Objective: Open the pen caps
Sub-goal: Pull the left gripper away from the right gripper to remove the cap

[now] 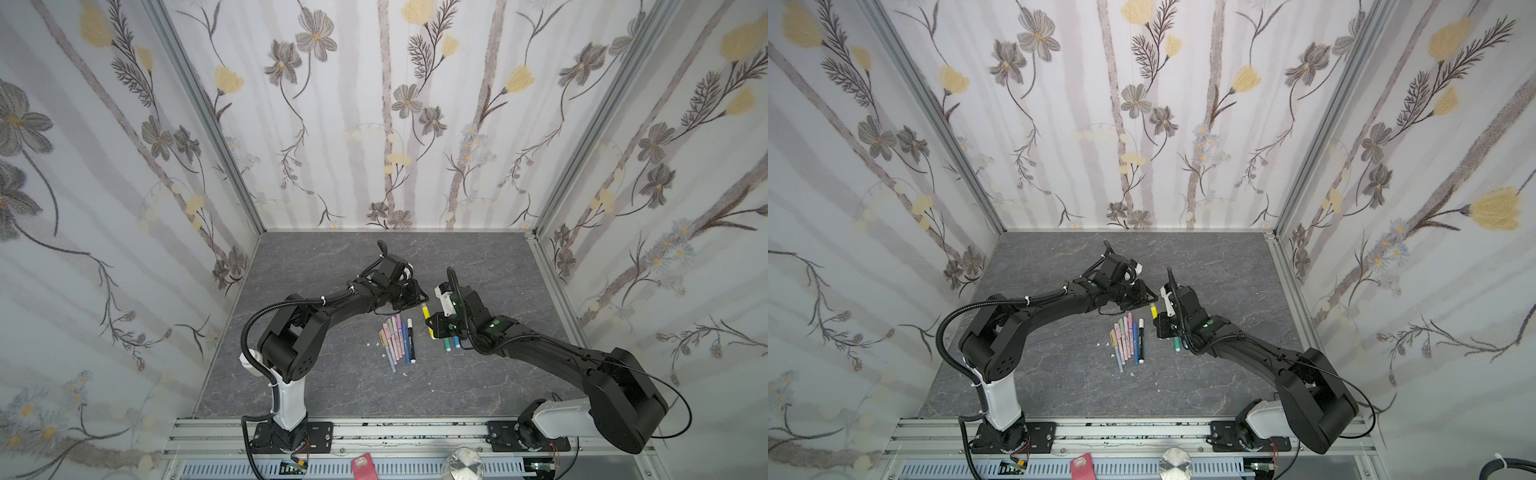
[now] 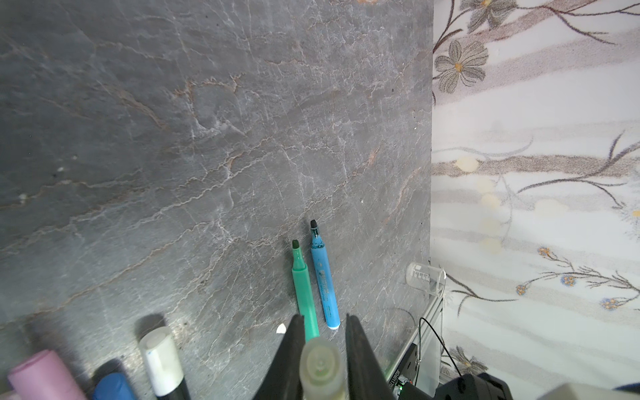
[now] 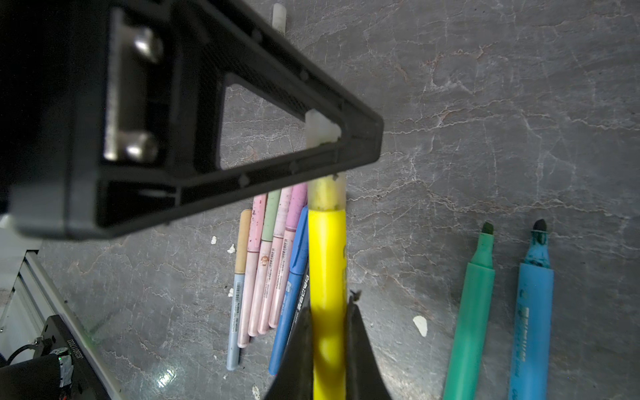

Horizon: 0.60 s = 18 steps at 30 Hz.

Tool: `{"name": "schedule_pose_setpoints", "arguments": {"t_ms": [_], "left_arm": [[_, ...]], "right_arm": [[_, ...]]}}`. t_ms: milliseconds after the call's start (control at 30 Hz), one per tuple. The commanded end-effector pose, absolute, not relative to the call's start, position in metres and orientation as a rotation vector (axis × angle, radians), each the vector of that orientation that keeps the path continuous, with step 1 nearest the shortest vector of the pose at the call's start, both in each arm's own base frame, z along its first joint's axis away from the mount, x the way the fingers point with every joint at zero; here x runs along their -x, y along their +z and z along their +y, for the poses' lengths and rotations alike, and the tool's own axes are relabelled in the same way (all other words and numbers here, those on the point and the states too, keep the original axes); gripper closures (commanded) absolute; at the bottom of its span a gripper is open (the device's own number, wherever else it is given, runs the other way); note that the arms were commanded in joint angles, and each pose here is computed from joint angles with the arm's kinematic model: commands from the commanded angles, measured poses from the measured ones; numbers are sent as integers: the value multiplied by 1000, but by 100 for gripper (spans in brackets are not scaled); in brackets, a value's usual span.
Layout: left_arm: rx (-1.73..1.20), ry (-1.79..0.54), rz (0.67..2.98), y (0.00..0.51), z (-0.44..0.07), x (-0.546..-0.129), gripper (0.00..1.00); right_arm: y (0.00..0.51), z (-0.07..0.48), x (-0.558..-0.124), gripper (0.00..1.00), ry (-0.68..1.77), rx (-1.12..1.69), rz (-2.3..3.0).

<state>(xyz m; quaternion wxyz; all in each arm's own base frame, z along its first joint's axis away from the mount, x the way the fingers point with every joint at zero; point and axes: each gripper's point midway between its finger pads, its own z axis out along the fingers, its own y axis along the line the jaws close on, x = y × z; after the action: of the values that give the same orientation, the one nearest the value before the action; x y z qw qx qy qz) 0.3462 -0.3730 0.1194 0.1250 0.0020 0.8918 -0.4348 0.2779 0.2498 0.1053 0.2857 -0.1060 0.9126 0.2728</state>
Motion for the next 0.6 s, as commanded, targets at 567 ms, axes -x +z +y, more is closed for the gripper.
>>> {"name": "schedule_pose_setpoints", "arguments": {"t_ms": [567], "left_arm": [[-7,-1294,2584,121,-376,-347,76]], "right_arm": [[113,251,-288,98,746,252,2396]]}}
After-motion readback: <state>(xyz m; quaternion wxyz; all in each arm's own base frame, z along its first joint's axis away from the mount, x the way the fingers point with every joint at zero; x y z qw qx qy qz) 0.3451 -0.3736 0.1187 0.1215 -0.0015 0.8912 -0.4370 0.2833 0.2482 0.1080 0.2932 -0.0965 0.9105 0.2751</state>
